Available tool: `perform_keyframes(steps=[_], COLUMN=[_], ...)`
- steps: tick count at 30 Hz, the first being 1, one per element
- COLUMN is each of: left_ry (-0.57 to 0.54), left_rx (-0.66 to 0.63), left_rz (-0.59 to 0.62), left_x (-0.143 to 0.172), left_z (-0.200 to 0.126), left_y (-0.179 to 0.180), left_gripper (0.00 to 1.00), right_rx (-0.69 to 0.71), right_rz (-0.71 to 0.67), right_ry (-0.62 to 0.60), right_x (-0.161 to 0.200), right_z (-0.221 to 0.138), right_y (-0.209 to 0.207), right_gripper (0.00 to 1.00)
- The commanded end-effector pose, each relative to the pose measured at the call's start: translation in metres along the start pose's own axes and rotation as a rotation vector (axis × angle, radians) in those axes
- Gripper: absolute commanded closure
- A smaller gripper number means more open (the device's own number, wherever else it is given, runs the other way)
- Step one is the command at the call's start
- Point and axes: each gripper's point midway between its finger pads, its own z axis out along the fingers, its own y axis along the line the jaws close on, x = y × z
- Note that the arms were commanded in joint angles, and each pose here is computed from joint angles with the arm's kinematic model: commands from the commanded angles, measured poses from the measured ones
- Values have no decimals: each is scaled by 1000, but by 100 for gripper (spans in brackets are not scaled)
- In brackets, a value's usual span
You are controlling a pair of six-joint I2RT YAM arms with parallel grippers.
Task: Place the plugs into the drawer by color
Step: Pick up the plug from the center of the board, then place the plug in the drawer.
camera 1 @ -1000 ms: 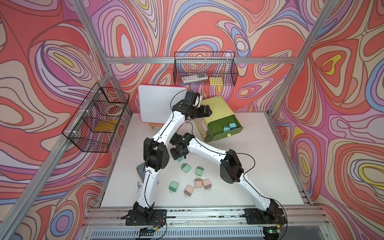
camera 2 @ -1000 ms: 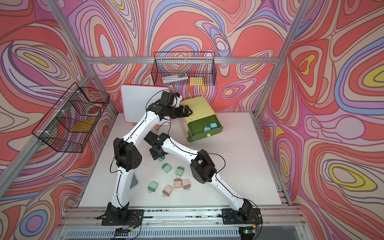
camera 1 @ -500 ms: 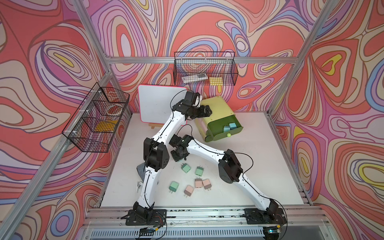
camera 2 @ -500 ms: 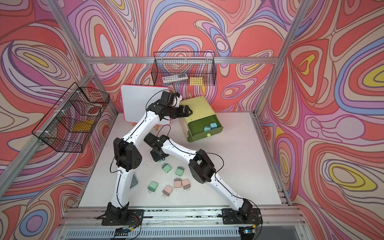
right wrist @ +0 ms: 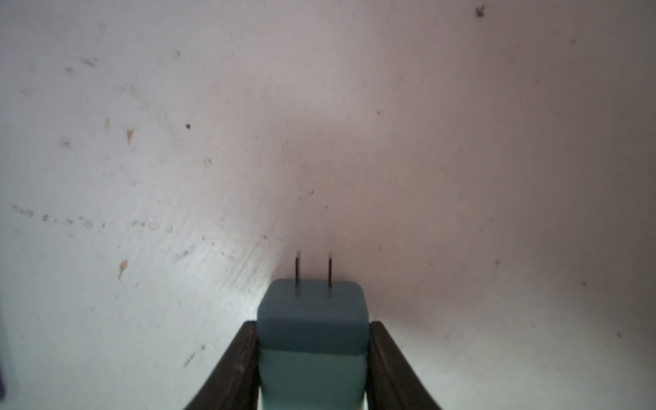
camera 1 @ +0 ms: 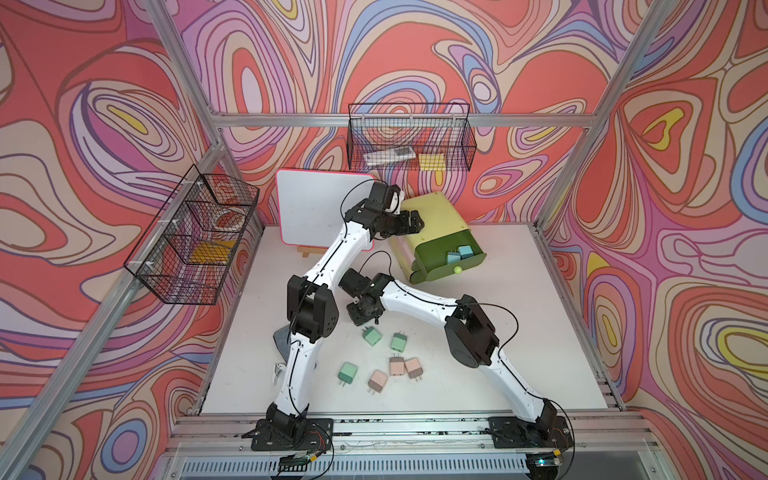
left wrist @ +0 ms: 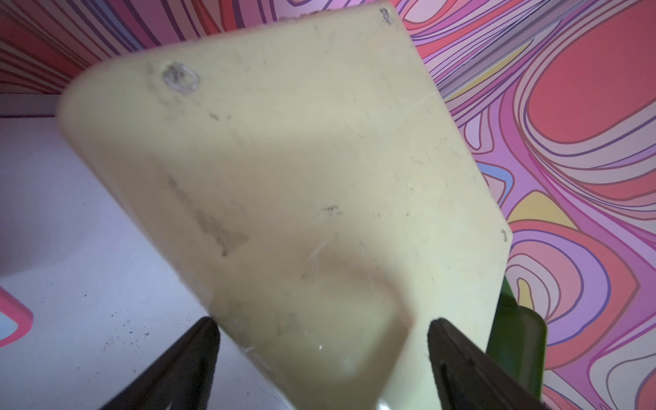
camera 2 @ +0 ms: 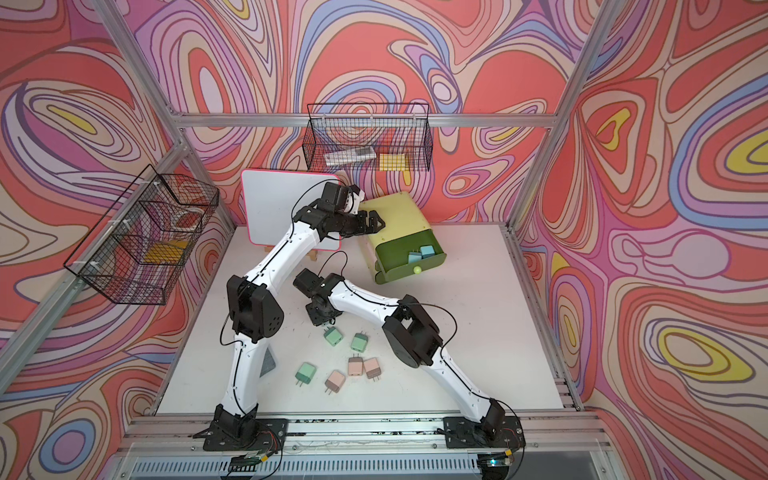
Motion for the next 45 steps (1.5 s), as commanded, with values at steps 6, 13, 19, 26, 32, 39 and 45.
perform_keyframes(steps=[6,13,19,26,32,39,45], left_ry=[-59,-52,-49,-44,-43,-41,-43], left_rx=[63,60,38,34,27,36,37], left_rz=[31,33,43,39,44,37,38], left_x=[-18,-17,-15,-13,-13,-13,-13], left_z=[-23,-23,-23,-18,-18,-16,-17], left_y=[-29,-28,-24,-21,-20,-20,-21], left_gripper=[9,9,9,9,9,9,9], right_rx=[-63,0,84,97,80,59,50], right_rz=[19,44,68,83,93,92,96], right_ry=[-281,-339,-406,-447,-407,-371,-355], right_x=[-26,-11,-20,-50,-59,-51,-49], right_z=[-142,-207,-250,-251,-222,-202,-192], right_y=[-7,-66,-132,-188,-209,-218,-221], right_gripper=[62,61,61,60,61,60,60])
